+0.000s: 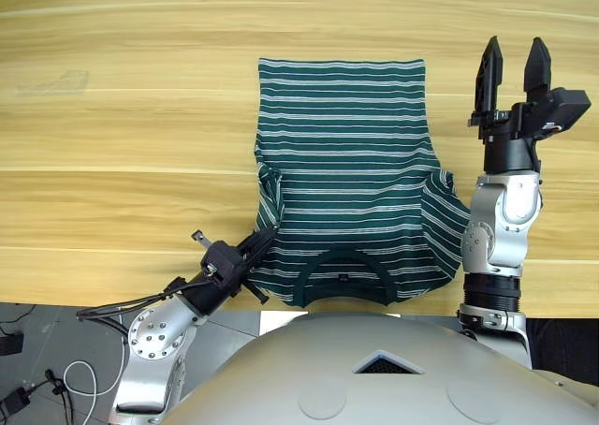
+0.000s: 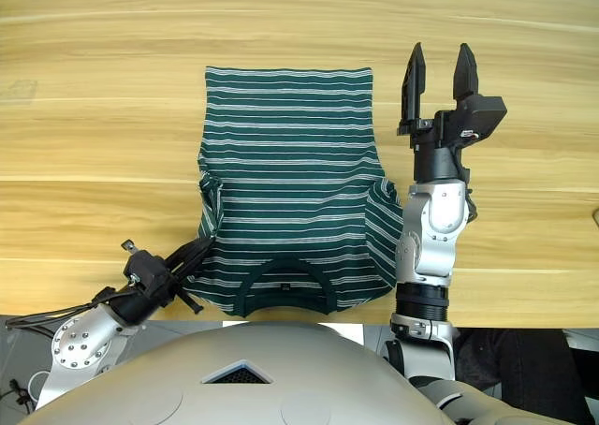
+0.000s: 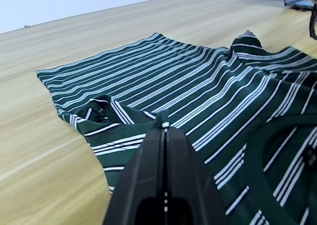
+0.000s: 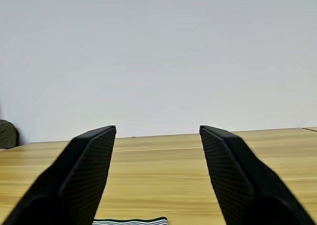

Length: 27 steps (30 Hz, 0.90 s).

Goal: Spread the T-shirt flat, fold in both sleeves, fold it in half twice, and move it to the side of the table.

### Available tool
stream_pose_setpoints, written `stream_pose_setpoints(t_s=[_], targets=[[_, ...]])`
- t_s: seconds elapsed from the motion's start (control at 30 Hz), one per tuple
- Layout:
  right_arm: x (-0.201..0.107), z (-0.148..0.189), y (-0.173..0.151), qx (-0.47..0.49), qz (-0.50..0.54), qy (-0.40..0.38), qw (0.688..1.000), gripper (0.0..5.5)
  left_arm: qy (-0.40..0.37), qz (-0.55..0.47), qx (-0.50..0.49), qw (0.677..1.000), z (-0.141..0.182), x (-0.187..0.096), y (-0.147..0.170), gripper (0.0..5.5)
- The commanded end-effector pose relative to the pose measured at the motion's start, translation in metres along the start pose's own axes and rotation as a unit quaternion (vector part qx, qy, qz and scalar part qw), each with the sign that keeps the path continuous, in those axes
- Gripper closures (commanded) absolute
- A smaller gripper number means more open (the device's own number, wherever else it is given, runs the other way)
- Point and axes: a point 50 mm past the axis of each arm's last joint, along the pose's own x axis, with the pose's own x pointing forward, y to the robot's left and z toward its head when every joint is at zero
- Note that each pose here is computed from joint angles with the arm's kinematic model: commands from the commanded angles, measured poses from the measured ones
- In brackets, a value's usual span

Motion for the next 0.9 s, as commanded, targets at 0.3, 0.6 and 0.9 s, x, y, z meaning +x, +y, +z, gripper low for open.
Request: stream_pose_setpoints(t_s=[0.3,0.6,0.9], targets=[[0.001,-0.002,0.002,0.002,0.007,0.000,1.000,2.37,0.034,-0.016,0.031,0.999,-0.007,0.000,-0.005,5.49],[0.004,-0.005,0.003,0.002,0.007,0.004,1.000,2.37,0.065,-0.094,0.043,0.992,-0.011,-0.006,-0.009,5.13],[0.006,-0.008,0.003,0.003,0.012,0.010,1.000,2.37,0.020,-0.170,-0.035,0.985,0.006,-0.011,-0.022,3.66]])
